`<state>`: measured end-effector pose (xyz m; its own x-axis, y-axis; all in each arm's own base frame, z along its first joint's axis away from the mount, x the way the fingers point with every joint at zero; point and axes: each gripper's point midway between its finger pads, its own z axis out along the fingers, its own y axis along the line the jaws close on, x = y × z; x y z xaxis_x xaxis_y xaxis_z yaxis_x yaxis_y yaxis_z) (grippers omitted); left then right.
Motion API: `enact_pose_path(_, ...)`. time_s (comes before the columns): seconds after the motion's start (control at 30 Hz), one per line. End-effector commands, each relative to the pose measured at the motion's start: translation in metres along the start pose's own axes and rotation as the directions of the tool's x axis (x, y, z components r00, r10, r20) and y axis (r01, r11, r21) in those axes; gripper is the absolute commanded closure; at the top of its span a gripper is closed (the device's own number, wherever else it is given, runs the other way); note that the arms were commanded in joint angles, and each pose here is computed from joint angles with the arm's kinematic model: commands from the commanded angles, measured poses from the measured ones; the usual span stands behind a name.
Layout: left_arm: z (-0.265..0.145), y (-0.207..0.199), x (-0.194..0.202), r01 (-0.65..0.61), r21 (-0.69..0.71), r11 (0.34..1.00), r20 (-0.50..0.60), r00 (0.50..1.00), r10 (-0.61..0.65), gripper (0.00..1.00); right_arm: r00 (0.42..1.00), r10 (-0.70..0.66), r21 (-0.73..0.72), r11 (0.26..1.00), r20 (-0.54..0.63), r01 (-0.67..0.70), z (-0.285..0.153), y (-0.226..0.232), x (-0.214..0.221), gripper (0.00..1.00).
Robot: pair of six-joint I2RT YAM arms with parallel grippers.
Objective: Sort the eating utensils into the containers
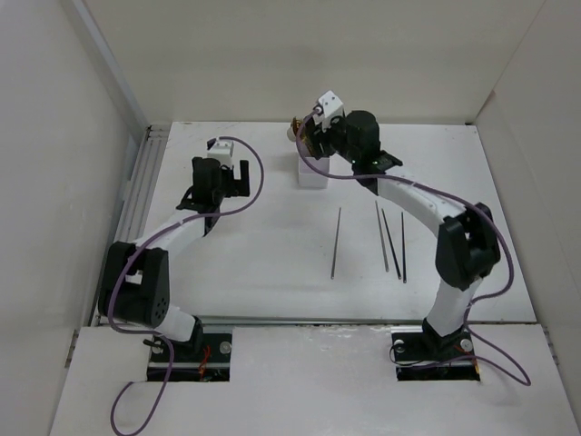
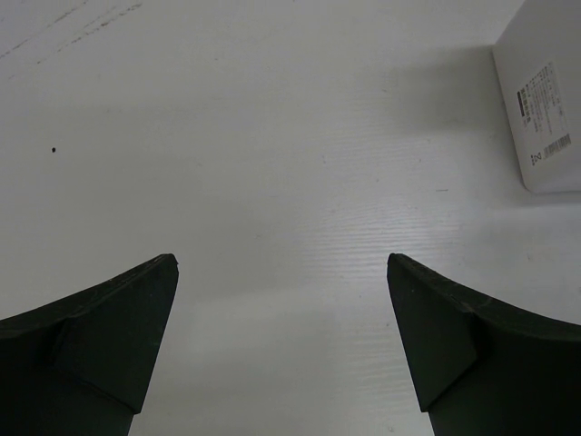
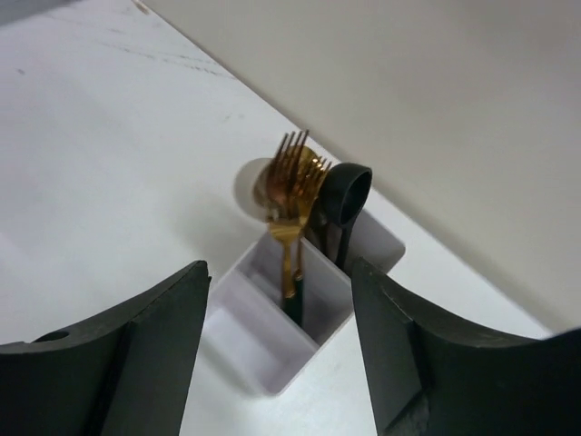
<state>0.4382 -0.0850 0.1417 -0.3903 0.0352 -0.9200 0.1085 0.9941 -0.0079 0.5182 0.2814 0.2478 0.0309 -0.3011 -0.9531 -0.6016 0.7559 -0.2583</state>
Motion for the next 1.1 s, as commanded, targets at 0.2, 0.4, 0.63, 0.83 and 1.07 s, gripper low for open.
enact_pose_path(0.2,-0.038,-0.012,-0.006,0.022,0.092,0.995,0.088,0.996,-0.030,0.00,0.797,0.459,0.314,0.881,-0.392,-0.353,-0.112,0.044,0.062,0.40)
enact_pose_path(0.4,-0.057,-0.022,0.003,0.032,0.133,0.991,0.096,0.994,-0.045,0.00,0.654,0.531,0.393,0.845,-0.538,-0.363,-0.142,0.098,0.114,0.38)
enact_pose_path(0.63,-0.074,-0.037,0.014,0.038,0.176,0.984,0.092,0.994,-0.055,0.00,0.526,0.552,0.463,0.832,-0.647,-0.305,-0.160,0.118,0.168,0.38)
enact_pose_path(0.83,-0.083,-0.040,0.012,0.033,0.195,0.980,0.108,0.993,-0.055,0.00,0.475,0.586,0.519,0.808,-0.656,-0.280,-0.169,0.130,0.197,0.38)
enact_pose_path(1.07,-0.085,-0.040,0.009,0.033,0.196,0.980,0.117,0.991,-0.057,0.00,0.395,0.560,0.473,0.828,-0.729,-0.302,-0.167,0.156,0.232,0.49)
